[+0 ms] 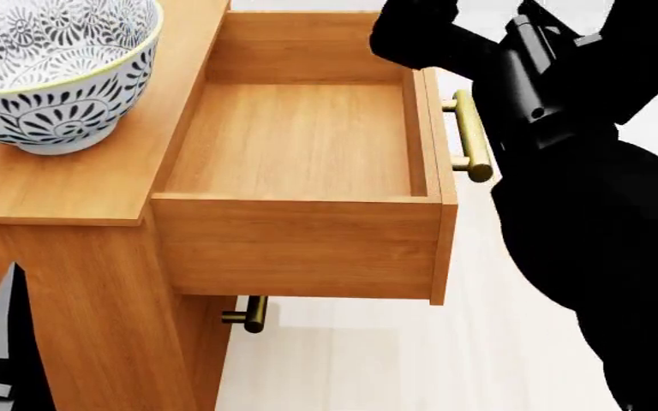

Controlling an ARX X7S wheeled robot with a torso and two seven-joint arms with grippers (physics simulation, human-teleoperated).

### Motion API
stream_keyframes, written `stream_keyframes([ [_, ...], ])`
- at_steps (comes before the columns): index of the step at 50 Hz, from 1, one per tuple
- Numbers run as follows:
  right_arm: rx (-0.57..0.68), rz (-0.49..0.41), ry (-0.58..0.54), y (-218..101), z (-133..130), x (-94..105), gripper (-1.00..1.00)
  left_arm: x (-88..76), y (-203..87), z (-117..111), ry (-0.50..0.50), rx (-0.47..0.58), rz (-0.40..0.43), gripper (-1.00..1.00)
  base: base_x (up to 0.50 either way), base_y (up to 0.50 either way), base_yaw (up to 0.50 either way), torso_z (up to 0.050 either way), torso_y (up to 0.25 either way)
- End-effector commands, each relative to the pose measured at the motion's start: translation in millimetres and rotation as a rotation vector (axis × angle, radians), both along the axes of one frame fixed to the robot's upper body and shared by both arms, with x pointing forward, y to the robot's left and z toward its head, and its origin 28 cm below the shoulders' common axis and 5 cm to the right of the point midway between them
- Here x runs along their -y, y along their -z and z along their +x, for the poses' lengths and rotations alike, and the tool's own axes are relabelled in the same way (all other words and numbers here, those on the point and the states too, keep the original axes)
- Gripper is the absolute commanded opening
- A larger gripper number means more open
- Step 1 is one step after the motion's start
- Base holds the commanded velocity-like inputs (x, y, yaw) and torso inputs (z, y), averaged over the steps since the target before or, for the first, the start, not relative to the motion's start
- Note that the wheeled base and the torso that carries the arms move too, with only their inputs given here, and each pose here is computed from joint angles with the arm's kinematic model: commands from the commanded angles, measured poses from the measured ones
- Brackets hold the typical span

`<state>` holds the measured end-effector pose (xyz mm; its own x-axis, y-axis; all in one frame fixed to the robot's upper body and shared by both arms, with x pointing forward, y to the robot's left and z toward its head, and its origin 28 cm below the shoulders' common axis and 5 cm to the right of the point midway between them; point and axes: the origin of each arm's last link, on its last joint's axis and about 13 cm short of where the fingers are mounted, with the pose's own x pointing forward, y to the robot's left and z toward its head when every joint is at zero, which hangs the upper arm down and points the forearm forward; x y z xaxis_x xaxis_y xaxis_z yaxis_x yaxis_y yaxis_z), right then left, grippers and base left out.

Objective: Put the bowl on top of the cabinet.

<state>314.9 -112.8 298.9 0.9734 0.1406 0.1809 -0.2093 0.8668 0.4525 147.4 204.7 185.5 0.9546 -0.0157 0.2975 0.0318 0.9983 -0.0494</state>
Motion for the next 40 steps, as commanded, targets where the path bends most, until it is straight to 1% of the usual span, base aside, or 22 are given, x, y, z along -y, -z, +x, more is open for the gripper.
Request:
stream_keyframes([
  [1,0.114,0.013,-0.016,41.3,-45.5,2.1,1.0,-0.3,-0.2,5.9,-0.012,0.025,-0.007,1.0,0.0,0.0,0.0,0.0,0.0],
  [10,0.095,0.02,0.026,72.3,-62.3,7.5,1.0,-1.0,-1.6,5.5,-0.017,0.025,-0.006,1.0,0.0,0.0,0.0,0.0,0.0],
  [11,0.103,0.041,0.026,75.8,-66.5,7.9,1.0,-1.2,-1.4,5.8,-0.018,0.024,-0.006,1.0,0.0,0.0,0.0,0.0,0.0],
  [13,0.106,0.033,0.024,80.2,-71.3,7.5,1.0,-1.3,-1.4,5.8,-0.019,0.024,-0.005,1.0,0.0,0.0,0.0,0.0,0.0],
  [14,0.131,0.015,0.047,83.7,-76.0,7.1,1.0,-1.4,-1.6,5.8,-0.02,0.024,-0.005,1.0,0.0,0.0,0.0,0.0,0.0],
  [22,0.142,0.003,0.08,107.3,-95.5,7.4,1.0,-2.6,-2.4,5.1,-0.024,0.026,-0.005,1.0,0.0,0.0,0.0,0.0,0.0],
  [24,0.135,-0.031,0.11,114.3,-100.3,8.8,1.0,-3.3,-2.0,4.8,-0.029,0.026,-0.006,1.0,0.0,0.0,0.0,0.0,0.0],
  [26,0.129,-0.095,0.17,118.7,-107.3,8.9,1.0,-3.9,-1.4,4.6,-0.032,0.025,-0.004,1.0,0.0,0.0,0.0,0.0,0.0],
  [27,0.137,-0.111,0.183,119.0,-110.3,7.5,1.0,-3.9,-1.2,4.8,-0.034,0.024,-0.003,1.0,0.0,0.0,0.0,0.0,0.0],
  [28,0.142,-0.108,0.175,119.8,-115.3,5.6,1.0,-3.9,-0.7,5.0,-0.035,0.023,-0.002,1.0,0.0,0.0,0.0,0.0,0.0],
  [29,0.145,-0.146,0.186,121.4,-118.6,4.6,1.0,-3.7,-0.3,5.0,-0.035,0.022,-0.001,1.0,0.0,0.0,0.0,0.0,0.0],
  [31,0.154,-0.181,0.206,122.8,-124.5,2.5,1.0,-2.9,0.9,5.0,-0.034,0.02,0.003,1.0,0.0,0.0,0.0,0.0,0.0],
  [32,0.159,-0.179,0.205,122.1,-127.9,1.2,1.0,-2.5,1.4,5.0,-0.031,0.019,0.008,1.0,0.0,0.0,0.0,0.0,0.0],
  [35,0.168,-0.223,0.28,122.0,-131.4,1.8,1.0,-1.5,1.4,5.0,-0.029,0.019,0.014,1.0,0.0,0.0,0.0,0.0,0.0],
  [37,0.171,-0.245,0.314,122.3,-134.6,1.9,1.0,-1.5,1.5,5.8,-0.056,0.019,0.014,1.0,0.0,0.0,0.0,0.0,0.0],
  [38,0.166,-0.263,0.385,123.2,-135.4,2.7,1.0,-2.1,2.0,6.2,-0.059,0.014,0.023,1.0,0.0,0.0,0.0,0.0,0.0],
  [40,0.158,-0.287,0.397,125.2,-136.2,2.2,1.0,-2.4,1.8,6.0,-0.061,0.011,0.023,1.0,0.0,0.0,0.0,0.0,0.0],
])
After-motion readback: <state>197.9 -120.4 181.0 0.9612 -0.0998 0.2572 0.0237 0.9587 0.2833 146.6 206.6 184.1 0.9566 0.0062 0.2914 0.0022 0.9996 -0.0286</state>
